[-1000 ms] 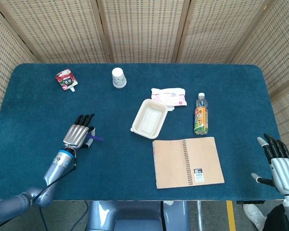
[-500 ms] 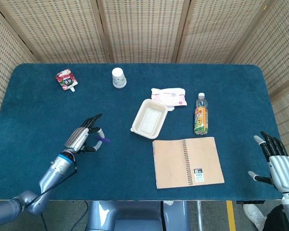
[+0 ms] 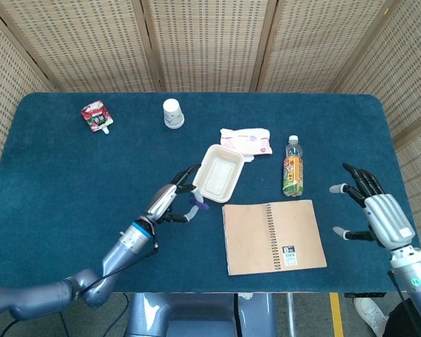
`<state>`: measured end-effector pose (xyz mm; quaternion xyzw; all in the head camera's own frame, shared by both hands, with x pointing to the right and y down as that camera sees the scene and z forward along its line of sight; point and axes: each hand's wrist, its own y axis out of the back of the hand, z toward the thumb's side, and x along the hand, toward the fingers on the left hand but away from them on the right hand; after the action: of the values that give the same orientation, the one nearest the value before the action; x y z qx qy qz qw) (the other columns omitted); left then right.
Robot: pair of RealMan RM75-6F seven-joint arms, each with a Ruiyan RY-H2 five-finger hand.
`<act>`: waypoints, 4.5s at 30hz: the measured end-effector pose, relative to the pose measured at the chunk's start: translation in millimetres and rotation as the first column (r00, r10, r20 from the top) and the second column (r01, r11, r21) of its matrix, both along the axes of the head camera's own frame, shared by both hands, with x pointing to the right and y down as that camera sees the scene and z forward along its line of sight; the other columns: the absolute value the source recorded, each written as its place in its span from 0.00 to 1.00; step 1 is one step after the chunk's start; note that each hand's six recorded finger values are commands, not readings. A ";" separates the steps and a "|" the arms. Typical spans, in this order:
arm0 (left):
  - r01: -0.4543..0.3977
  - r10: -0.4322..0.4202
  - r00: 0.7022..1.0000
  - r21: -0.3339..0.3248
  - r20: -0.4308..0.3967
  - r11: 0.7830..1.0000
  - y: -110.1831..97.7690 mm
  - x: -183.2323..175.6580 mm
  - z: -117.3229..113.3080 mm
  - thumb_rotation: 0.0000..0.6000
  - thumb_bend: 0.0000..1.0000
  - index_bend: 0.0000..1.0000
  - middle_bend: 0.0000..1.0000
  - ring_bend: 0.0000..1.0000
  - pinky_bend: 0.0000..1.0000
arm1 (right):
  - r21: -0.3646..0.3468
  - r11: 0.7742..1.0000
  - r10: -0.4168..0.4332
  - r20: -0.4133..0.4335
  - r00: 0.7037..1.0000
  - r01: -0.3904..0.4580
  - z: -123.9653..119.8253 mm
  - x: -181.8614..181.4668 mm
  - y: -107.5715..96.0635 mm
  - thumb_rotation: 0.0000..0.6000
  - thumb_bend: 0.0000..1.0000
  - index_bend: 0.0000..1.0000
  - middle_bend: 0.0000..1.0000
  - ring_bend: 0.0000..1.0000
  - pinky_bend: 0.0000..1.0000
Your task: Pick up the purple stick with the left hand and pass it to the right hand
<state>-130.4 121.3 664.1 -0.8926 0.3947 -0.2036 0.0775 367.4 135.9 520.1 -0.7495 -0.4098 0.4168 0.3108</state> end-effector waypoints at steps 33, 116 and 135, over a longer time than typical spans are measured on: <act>0.027 -0.040 0.996 -0.148 -0.084 0.989 8.4 49.0 2.2 1.00 0.51 0.74 0.00 0.00 0.00 | -0.138 0.966 -0.207 0.084 0.975 0.217 33.3 -166.6 -35.0 1.00 0.41 0.50 0.00 0.00 0.00; -0.006 -0.008 0.997 -0.175 -0.076 0.985 8.5 60.4 2.2 1.00 0.51 0.74 0.00 0.00 0.00 | -0.192 0.959 -0.194 0.090 0.977 0.208 48.2 -215.6 -39.2 1.00 0.53 0.60 0.00 0.00 0.00; -0.001 -0.012 0.997 -0.172 -0.075 0.985 6.3 59.5 1.0 1.00 0.51 0.74 0.00 0.00 0.00 | -0.184 0.959 -0.202 0.097 0.974 0.217 46.5 -216.5 -38.2 1.00 0.79 0.78 0.03 0.00 0.00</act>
<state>-70.9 127.6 665.1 -0.9019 0.3809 -0.2029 -0.0156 150.9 97.8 566.5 -0.8309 -0.2971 0.3902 0.2629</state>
